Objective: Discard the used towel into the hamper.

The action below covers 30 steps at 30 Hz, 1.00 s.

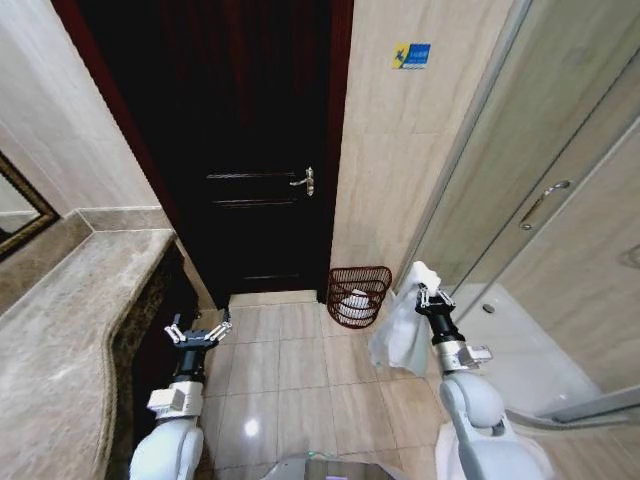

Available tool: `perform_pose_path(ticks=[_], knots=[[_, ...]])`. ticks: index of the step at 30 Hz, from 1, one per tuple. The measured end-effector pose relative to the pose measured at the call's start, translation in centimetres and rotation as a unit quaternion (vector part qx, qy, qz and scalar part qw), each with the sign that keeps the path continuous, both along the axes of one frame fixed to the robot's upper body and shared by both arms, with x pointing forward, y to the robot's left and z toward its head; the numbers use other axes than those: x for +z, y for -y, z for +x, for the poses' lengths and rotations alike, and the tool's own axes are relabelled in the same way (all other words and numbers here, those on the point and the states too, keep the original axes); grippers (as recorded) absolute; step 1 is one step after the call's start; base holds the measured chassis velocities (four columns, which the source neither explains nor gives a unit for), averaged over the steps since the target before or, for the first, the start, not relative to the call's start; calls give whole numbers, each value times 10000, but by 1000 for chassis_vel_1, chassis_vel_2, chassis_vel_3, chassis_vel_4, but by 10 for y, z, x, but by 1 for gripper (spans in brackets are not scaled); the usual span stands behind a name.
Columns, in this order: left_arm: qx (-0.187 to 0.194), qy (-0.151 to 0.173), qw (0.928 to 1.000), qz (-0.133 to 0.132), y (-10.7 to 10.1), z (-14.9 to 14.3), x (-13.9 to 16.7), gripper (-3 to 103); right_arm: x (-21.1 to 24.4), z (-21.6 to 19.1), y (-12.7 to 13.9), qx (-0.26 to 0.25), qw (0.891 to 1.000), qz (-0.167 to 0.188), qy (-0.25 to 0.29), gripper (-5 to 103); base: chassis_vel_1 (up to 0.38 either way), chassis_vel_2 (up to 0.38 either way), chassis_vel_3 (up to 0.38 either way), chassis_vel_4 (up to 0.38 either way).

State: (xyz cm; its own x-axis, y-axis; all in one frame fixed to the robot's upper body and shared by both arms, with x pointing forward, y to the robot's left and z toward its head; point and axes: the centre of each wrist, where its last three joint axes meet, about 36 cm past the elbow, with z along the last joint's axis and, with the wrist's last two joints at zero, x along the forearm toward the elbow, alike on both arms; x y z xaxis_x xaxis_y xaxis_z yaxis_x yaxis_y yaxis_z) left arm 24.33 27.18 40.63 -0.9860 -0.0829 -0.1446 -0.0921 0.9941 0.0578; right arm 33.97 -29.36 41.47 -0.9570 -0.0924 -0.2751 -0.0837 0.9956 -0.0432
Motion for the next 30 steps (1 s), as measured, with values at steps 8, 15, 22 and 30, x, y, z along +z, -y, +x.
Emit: perform_pose_path(ticks=[8,15,22,30], knots=[[-328,-10,9994,-114,27,-2,7,100,3,-8,9,12,9999,117,-13,4,13,77,-28,-75],[-79,-29,9999,-115,32,-1,8,100,13,-8,14,-83,9999,108,49,4,-3,64,0,-63],[109,25,9999,-18,28,-3,13,100,22,-8,21,-89,9999,30,-75,4,-6,16,4,-16],[160,-36,9999,49,23,-6,8,100,65,23,4,78,9994,330,-109,4,0,0,0,0]])
